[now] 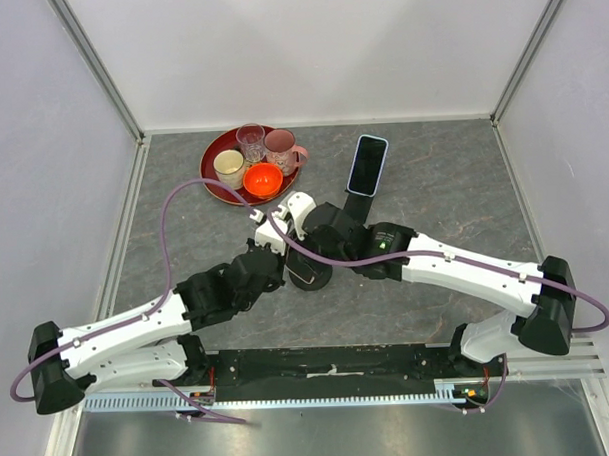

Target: Place the phone on the phone stand

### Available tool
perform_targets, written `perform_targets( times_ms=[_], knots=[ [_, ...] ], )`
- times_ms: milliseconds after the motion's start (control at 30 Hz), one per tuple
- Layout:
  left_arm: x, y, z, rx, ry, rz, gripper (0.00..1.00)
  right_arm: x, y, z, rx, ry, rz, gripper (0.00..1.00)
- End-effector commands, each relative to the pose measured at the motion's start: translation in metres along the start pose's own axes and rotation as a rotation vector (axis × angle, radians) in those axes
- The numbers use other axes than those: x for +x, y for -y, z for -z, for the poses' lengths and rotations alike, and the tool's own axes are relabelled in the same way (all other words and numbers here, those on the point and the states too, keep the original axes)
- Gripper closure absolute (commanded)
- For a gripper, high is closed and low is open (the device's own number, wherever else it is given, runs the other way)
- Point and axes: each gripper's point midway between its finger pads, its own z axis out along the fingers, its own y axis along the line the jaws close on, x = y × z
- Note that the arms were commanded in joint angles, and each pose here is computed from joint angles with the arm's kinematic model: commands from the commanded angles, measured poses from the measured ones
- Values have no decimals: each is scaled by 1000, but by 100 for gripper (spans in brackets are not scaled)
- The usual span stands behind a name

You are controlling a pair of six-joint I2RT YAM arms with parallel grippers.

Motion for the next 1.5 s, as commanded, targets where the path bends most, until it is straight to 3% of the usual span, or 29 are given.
perform_targets(
  times_ms=[0, 333, 533, 633, 667, 767, 867, 1000, 1233, 1267, 1300, 1367, 1433, 1467],
  knots=[
    [-12, -17, 22, -83, -33, 120, 98, 73, 94, 5, 317, -302, 132, 100],
    [-4, -19, 48, -74, -161, 203, 98, 79, 77, -11, 121, -305, 104, 100],
    [-14, -27, 71, -43, -122, 310, 87, 70, 65, -10, 5, -273, 112, 99],
    [-20, -35, 77, -47, -75, 321, 84, 60, 65, -3, 11, -238, 80, 78],
    [-22, -36, 79, -36, -60, 329, 83, 55, 68, 2, 29, -216, 72, 66],
    [-29, -30, 78, 10, -23, 330, 80, 42, 67, 13, 45, -165, 10, 47],
    [-38, -20, 78, 79, 22, 322, 77, 33, 65, 21, 45, -128, -39, 36],
    [-45, -5, 75, 155, 51, 308, 71, 25, 67, 30, 63, -88, -75, 32],
    [-33, 26, 46, 253, 74, 258, 46, 10, 70, 58, 82, 15, -165, 25],
    [-36, 35, 40, 287, 79, 255, 43, 5, 66, 69, 56, 54, -186, 8],
    [-37, 32, 33, 281, 79, 256, 40, 7, 61, 71, 31, 65, -205, 2],
    [-30, 41, 22, 362, 37, 258, 28, -5, 52, 89, -34, 155, -263, 2],
    [-39, 24, 6, 379, 65, 336, 7, -2, 49, 96, -50, 178, -308, 2],
    [-38, 35, 10, 492, 47, 344, 6, -4, 49, 105, -58, 204, -316, 2]
  ],
)
